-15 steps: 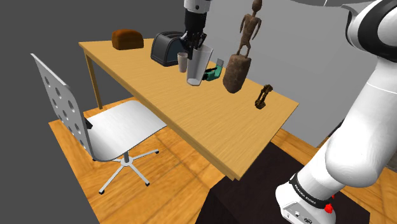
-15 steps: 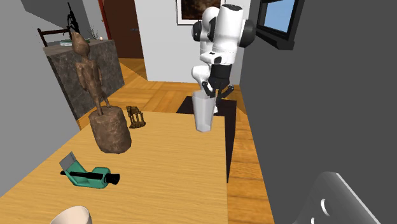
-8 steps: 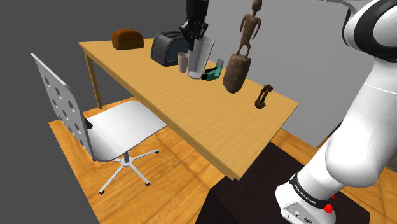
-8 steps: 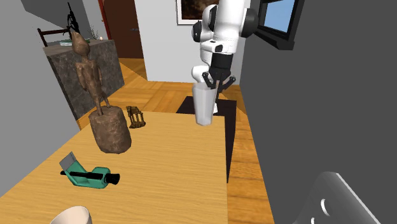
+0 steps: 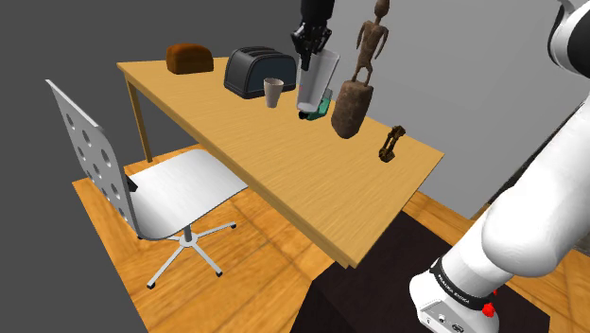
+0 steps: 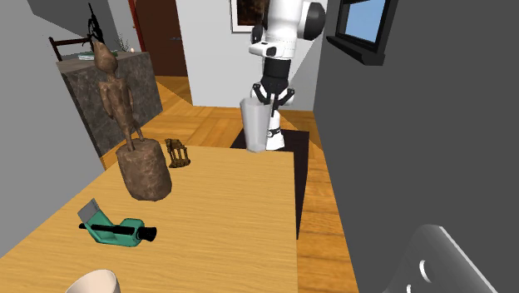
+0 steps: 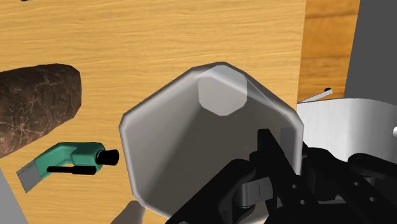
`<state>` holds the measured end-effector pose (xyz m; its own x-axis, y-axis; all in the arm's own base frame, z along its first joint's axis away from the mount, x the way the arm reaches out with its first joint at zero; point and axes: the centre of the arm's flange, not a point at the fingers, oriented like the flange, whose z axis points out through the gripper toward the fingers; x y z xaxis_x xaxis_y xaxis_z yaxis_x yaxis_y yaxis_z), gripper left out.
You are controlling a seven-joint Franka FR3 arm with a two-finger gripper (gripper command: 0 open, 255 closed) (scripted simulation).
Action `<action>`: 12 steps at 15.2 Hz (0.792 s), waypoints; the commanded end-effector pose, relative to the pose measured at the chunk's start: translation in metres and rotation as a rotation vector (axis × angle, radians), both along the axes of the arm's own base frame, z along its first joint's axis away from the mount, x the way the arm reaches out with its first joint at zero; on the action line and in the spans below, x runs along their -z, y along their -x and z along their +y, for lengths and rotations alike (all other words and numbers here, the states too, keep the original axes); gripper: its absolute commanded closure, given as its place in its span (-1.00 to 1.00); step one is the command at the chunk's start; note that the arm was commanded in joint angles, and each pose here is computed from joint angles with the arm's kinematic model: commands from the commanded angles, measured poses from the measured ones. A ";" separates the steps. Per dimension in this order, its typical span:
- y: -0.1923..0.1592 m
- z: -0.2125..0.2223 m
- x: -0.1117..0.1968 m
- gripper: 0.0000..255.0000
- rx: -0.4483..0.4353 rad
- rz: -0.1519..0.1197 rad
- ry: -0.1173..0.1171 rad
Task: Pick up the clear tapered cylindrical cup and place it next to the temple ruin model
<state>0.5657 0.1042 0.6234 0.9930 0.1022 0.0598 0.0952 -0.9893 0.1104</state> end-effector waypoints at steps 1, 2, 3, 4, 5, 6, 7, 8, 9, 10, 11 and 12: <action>0.016 -0.020 0.001 1.00 -0.001 0.000 0.000; 0.024 -0.030 0.001 1.00 -0.001 0.000 0.000; 0.032 -0.040 0.001 1.00 -0.001 0.000 0.000; 0.040 -0.051 0.001 1.00 -0.001 0.000 0.000; 0.049 -0.061 0.001 1.00 -0.001 0.000 0.000; 0.057 -0.071 0.001 1.00 -0.001 0.000 0.000; 0.065 -0.081 0.000 1.00 -0.001 0.000 0.000; 0.073 -0.092 0.000 1.00 -0.001 0.000 0.000; 0.081 -0.102 0.000 1.00 -0.001 0.000 0.000; 0.090 -0.112 0.000 1.00 -0.001 0.000 0.000; 0.098 -0.123 0.000 1.00 -0.001 0.000 0.000; 0.106 -0.133 0.000 1.00 -0.001 0.000 0.000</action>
